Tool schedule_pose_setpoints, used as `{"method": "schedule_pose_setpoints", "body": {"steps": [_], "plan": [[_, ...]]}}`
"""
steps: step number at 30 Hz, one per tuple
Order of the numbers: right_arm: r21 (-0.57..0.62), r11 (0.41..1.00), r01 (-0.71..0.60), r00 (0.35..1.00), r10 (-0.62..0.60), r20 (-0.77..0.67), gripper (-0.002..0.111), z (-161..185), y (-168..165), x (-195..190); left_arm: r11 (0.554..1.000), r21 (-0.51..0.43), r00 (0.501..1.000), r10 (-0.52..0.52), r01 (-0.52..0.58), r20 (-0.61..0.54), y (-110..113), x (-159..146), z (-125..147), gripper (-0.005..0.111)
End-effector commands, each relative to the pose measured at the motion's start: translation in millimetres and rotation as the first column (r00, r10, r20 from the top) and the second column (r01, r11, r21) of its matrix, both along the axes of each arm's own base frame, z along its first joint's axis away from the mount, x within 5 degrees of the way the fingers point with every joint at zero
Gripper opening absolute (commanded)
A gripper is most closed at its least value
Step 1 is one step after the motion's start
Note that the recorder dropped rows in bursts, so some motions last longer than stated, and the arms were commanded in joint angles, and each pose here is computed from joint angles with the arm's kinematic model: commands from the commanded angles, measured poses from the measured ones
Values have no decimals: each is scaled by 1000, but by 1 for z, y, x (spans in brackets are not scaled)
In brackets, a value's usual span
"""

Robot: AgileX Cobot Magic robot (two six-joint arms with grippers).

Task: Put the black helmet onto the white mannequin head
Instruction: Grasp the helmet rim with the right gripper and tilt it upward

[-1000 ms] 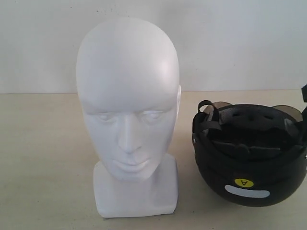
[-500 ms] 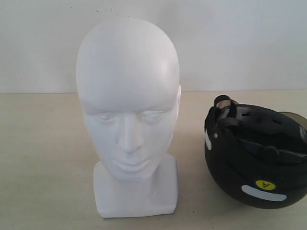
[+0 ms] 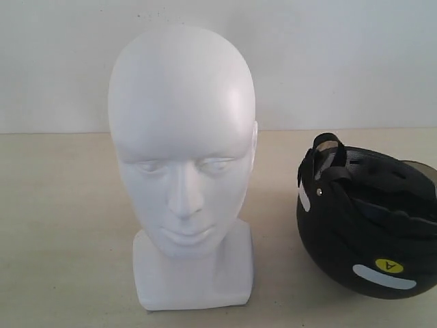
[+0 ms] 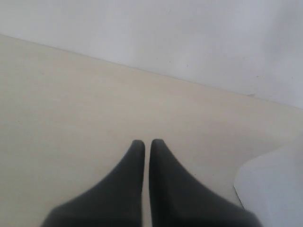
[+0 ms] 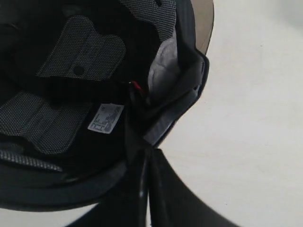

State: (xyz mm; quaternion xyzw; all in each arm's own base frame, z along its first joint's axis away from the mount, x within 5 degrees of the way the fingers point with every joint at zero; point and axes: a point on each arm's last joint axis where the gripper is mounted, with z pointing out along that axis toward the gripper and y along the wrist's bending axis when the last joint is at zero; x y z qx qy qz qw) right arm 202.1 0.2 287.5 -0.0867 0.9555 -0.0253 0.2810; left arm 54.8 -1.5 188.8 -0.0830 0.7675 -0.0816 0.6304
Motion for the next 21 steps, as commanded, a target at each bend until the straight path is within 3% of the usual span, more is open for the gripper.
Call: {"method": "schedule_pose_setpoints", "body": {"steps": [1, 4, 10, 21], "plan": [[-13, 1000, -12, 999, 12, -44, 0, -7, -1, 2, 1000, 2, 1000, -9, 9, 2, -1, 0, -1, 4], [17, 999, -44, 995, 45, -88, 0, -10, 3, 1, 1000, 2, 1000, -9, 9, 2, -1, 0, -1, 4], [220, 956, -195, 970, 221, -102, 0, -6, 25, -8, 1000, 2, 1000, -9, 9, 2, -1, 0, -1, 4], [58, 993, -101, 995, 99, 32, 0, 11, 9, -16, 1000, 2, 1000, -9, 9, 2, -1, 0, -1, 4]]}}
